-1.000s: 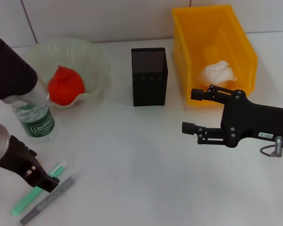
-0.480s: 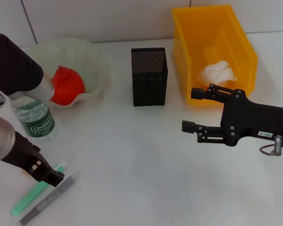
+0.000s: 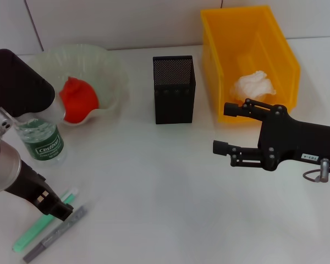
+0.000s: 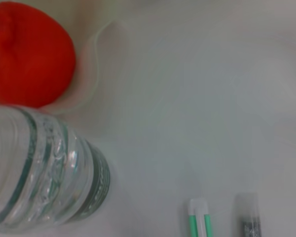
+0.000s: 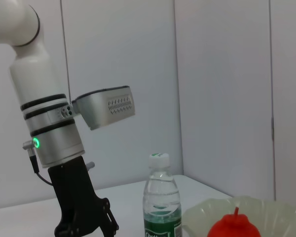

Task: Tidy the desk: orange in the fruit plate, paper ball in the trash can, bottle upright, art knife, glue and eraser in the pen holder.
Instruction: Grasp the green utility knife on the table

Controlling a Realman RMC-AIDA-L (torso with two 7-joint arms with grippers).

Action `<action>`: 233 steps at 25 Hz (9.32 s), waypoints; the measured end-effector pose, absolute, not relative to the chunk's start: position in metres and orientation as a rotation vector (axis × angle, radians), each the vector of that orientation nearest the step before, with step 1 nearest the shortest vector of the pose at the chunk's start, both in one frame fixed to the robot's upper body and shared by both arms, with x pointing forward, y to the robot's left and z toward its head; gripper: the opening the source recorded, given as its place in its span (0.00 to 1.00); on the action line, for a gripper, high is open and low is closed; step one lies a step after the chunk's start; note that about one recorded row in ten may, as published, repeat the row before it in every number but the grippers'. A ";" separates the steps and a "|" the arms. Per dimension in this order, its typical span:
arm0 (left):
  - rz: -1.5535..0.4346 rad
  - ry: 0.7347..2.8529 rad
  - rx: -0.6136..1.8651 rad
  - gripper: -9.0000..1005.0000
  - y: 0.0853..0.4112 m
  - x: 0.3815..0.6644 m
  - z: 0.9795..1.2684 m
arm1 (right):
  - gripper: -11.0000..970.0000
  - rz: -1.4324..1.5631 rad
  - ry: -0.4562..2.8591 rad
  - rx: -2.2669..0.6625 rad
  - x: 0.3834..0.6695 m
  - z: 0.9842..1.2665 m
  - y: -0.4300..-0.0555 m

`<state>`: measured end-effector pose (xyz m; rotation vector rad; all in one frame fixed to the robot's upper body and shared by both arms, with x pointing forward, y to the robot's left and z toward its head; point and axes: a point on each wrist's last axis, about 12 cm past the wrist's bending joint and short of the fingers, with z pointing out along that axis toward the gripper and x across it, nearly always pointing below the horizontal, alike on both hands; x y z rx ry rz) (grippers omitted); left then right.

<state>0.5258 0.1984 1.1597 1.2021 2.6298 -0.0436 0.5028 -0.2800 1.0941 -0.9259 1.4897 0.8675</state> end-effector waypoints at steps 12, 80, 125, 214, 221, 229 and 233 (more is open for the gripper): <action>-0.044 2.649 1.199 0.76 0.198 0.530 1.147 | 0.86 0.869 1.488 -0.928 0.503 1.094 -0.279; 0.014 2.667 1.269 0.58 0.183 0.547 1.142 | 0.86 0.868 1.482 -0.932 0.506 1.096 -0.279; 0.058 2.717 1.337 0.55 0.176 0.554 1.141 | 0.86 0.867 1.486 -0.917 0.507 1.095 -0.279; 0.062 2.735 1.349 0.48 0.170 0.560 1.135 | 0.86 0.852 1.487 -0.916 0.511 1.097 -0.279; 0.065 2.733 1.357 0.47 0.169 0.560 1.135 | 0.86 0.851 1.486 -0.918 0.511 1.097 -0.279; 0.066 2.731 1.359 0.47 0.169 0.560 1.135 | 0.86 0.852 1.485 -0.918 0.511 1.097 -0.279; 0.067 2.730 1.359 0.44 0.169 0.560 1.135 | 0.86 0.852 1.485 -0.918 0.512 1.097 -0.279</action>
